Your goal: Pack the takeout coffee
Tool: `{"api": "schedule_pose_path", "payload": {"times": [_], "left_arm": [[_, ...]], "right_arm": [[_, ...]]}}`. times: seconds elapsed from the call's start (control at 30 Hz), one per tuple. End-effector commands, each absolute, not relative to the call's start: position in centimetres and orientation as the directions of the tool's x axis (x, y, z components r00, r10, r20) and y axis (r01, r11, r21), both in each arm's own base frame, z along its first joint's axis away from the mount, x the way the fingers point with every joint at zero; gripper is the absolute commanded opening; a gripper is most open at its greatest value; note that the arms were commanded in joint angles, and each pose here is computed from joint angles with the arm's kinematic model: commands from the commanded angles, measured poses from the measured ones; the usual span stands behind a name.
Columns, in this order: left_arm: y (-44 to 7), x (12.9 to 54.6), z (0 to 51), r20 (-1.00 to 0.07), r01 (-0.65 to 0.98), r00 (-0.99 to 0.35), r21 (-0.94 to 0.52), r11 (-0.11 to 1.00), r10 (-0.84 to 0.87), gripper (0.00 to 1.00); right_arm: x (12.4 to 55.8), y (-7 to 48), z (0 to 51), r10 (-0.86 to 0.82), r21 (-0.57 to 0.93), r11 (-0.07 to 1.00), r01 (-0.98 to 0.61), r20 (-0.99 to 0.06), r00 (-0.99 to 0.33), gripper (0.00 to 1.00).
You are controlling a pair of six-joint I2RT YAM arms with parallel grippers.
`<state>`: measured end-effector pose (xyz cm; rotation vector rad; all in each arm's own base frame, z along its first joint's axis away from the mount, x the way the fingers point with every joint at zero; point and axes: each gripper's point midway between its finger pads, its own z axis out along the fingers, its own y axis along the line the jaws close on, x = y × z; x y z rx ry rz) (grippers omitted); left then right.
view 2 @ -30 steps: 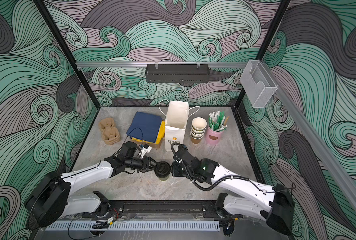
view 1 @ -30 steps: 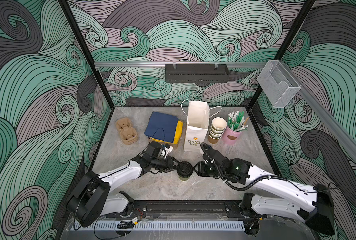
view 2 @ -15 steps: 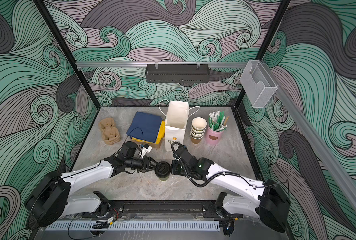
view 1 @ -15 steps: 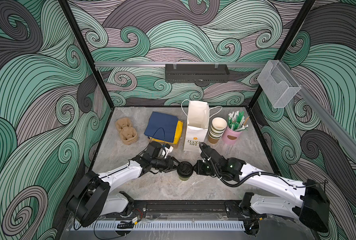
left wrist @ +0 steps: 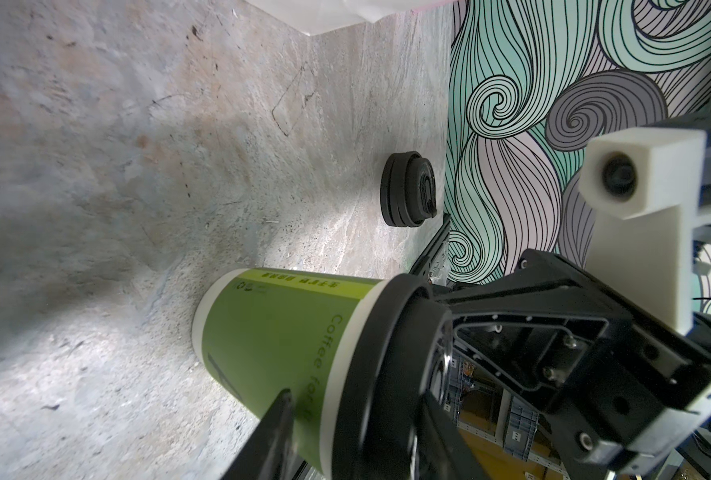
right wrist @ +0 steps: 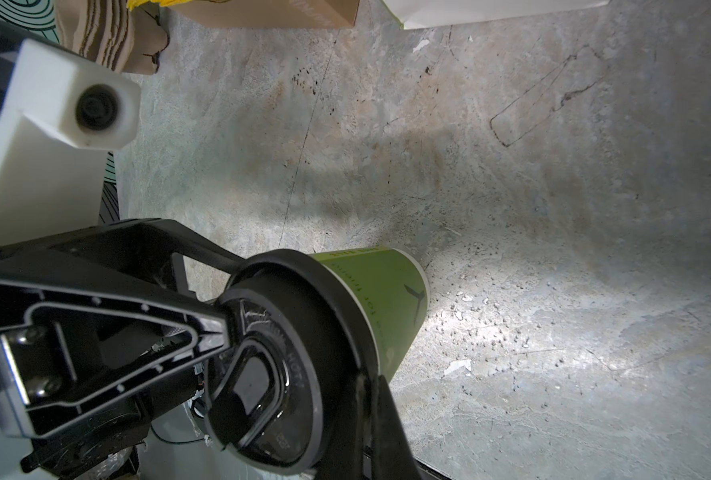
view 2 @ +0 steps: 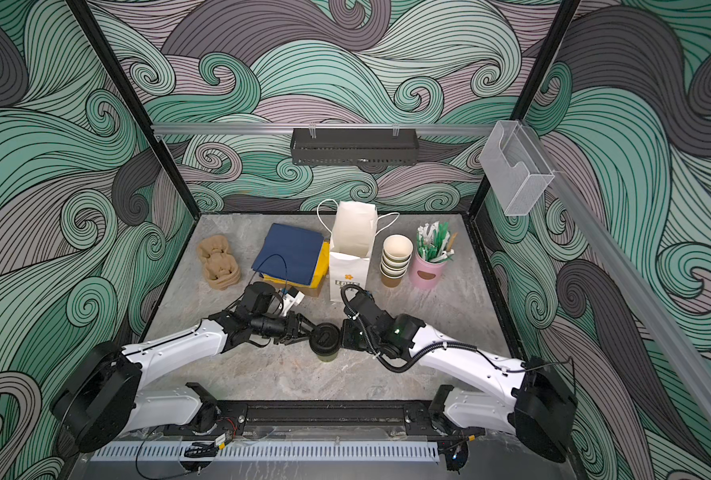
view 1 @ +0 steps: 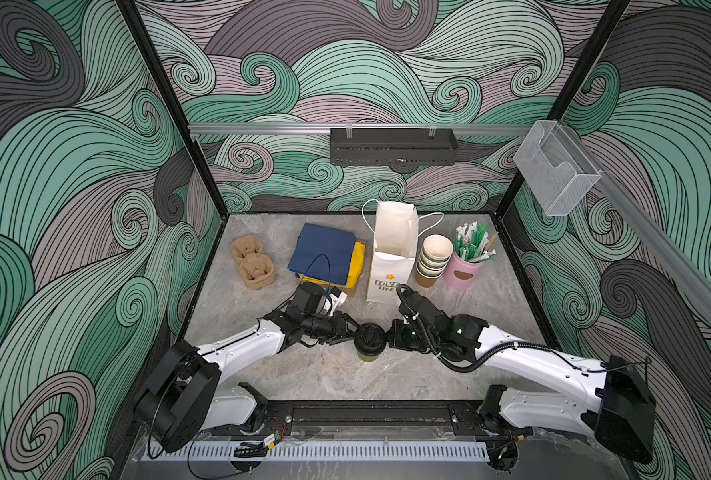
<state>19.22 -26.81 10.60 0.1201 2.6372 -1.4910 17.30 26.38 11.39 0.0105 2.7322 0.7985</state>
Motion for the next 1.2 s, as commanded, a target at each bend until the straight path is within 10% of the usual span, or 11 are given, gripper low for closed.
{"api": "schedule_pose_path", "payload": {"times": [0.0,0.2,0.37,1.17], "left_arm": [[-26.0,18.0,8.1,-0.059,0.068,-0.998,-0.804,0.591,0.035,0.45],[-26.0,18.0,8.3,-0.063,0.071,-0.997,-0.804,0.590,0.034,0.45],[-26.0,18.1,8.4,-0.065,0.071,-0.997,-0.806,0.587,0.032,0.45],[-26.5,20.0,14.0,-0.230,0.181,-0.973,-0.836,0.518,-0.032,0.84]], "right_arm": [[15.2,22.4,6.6,0.076,0.332,0.943,0.021,-0.154,-0.985,0.07],[16.2,24.0,9.5,0.042,0.391,0.918,-0.060,-0.246,-0.968,0.09],[17.6,25.6,15.1,0.070,0.520,0.836,-0.177,-0.421,-0.904,0.35],[17.2,26.5,14.2,-0.063,0.527,0.819,-0.227,-0.310,-0.949,0.87]]}}
